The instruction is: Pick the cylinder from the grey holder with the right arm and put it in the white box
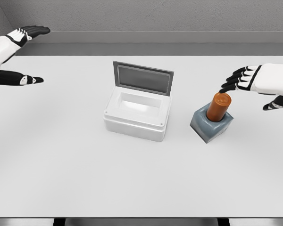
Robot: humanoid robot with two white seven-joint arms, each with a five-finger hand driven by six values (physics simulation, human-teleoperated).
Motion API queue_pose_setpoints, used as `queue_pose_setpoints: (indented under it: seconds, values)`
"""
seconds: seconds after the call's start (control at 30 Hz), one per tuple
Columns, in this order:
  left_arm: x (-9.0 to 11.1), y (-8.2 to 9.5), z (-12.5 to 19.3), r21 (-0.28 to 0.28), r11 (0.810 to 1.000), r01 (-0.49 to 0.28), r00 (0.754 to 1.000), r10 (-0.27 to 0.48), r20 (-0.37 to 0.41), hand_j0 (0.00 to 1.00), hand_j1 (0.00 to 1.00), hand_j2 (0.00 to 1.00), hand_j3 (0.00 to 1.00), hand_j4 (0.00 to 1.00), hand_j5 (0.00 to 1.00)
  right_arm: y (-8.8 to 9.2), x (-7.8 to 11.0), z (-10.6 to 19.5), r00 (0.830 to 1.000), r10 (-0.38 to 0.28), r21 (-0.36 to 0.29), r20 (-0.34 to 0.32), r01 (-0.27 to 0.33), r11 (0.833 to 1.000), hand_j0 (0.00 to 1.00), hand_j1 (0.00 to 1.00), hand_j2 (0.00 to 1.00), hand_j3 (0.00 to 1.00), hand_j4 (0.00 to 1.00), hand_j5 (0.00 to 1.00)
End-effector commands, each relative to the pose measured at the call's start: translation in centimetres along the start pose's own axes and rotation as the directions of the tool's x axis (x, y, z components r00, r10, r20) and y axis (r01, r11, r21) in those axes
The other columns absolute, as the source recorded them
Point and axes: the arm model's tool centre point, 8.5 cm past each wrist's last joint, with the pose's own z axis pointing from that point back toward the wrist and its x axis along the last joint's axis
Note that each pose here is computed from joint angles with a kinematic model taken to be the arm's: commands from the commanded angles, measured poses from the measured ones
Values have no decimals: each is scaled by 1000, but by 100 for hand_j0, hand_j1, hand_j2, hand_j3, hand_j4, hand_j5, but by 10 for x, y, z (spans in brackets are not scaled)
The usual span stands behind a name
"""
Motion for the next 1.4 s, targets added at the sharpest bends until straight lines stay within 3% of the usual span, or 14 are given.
queue_pose_setpoints:
  seconds: [0.0, 0.13, 0.2, 0.37, 0.53, 0.6, 0.7, 0.73, 0.87, 0.93, 1.0, 1.17, 1.23, 1.37]
  values:
    - [-3, 2, 2, 7, 1000, -6, 1000, 6, -10, 100, 100, 100, 100, 100, 100, -2, 0, 1, 1000, -7, -8, 3, 7, 1000, 96, 96, 96, 96, 96, 96]
    - [-4, -12, 6, -24, 1000, -17, 1000, 17, -21, 100, 100, 100, 100, 100, 100, -7, 0, 2, 1000, 2, -24, -2, -2, 1000, 97, 97, 97, 97, 97, 97]
    - [-4, -12, 6, -24, 1000, -19, 1000, 18, -22, 100, 100, 100, 100, 100, 100, -19, 4, -4, 998, -28, -99, 53, 33, 994, 97, 97, 97, 97, 97, 97]
    - [-4, -12, 7, -14, 999, -30, 999, 29, -21, 100, 100, 100, 100, 100, 100, -40, 3, 7, 999, 25, -135, 23, -21, 991, 98, 98, 98, 98, 98, 98]
    - [-6, -21, 5, -2, 998, -59, 998, 59, -23, 100, 100, 100, 100, 100, 100, -40, 3, -9, 997, 69, -66, 31, -67, 996, 98, 98, 98, 98, 98, 98]
    - [-13, -37, 5, 22, 981, -191, 981, 191, -18, 100, 100, 100, 100, 100, 100, -30, -4, -24, 997, 76, -33, 20, -76, 997, 98, 98, 98, 98, 98, 98]
    - [-15, -48, -1, 98, 902, -421, 907, 418, 51, 100, 100, 100, 100, 100, 100, -18, -12, -35, 995, 102, 21, -7, -102, 995, 98, 98, 98, 98, 98, 98]
    - [-13, -48, -10, 130, 857, -498, 867, 490, 89, 100, 100, 100, 100, 100, 100, -19, -13, -35, 993, 117, 28, -14, -116, 993, 98, 98, 98, 98, 98, 98]
    - [-28, -62, -37, 215, 619, -755, 635, 773, 6, 100, 100, 100, 100, 100, 100, -15, -9, -61, 984, 177, 78, 8, -177, 981, 98, 98, 98, 98, 98, 98]
    - [-30, -68, -45, 223, 562, -796, 572, 820, -23, 100, 100, 100, 100, 100, 100, -12, -10, -63, 980, 199, 98, -1, -198, 975, 98, 98, 98, 98, 98, 98]
    - [-36, -81, -46, 243, 540, -806, 548, 836, -38, 100, 100, 100, 100, 100, 100, -7, -10, -67, 977, 212, 120, 0, -211, 970, 98, 98, 98, 98, 98, 98]
    - [-36, -80, -53, 249, 521, -816, 533, 846, -21, 100, 100, 100, 100, 100, 100, 2, -7, -74, 972, 233, 156, 12, -232, 960, 98, 98, 98, 98, 98, 98]
    - [-37, -92, -61, 247, 475, -845, 470, 879, -81, 100, 100, 100, 100, 100, 100, 5, -4, -82, 971, 237, 164, 29, -239, 957, 98, 98, 98, 98, 98, 98]
    - [-45, -102, -74, 272, 429, -861, 419, 903, -100, 100, 100, 100, 100, 100, 100, 13, 3, -101, 965, 253, 181, 67, -261, 948, 98, 98, 98, 98, 98, 98]
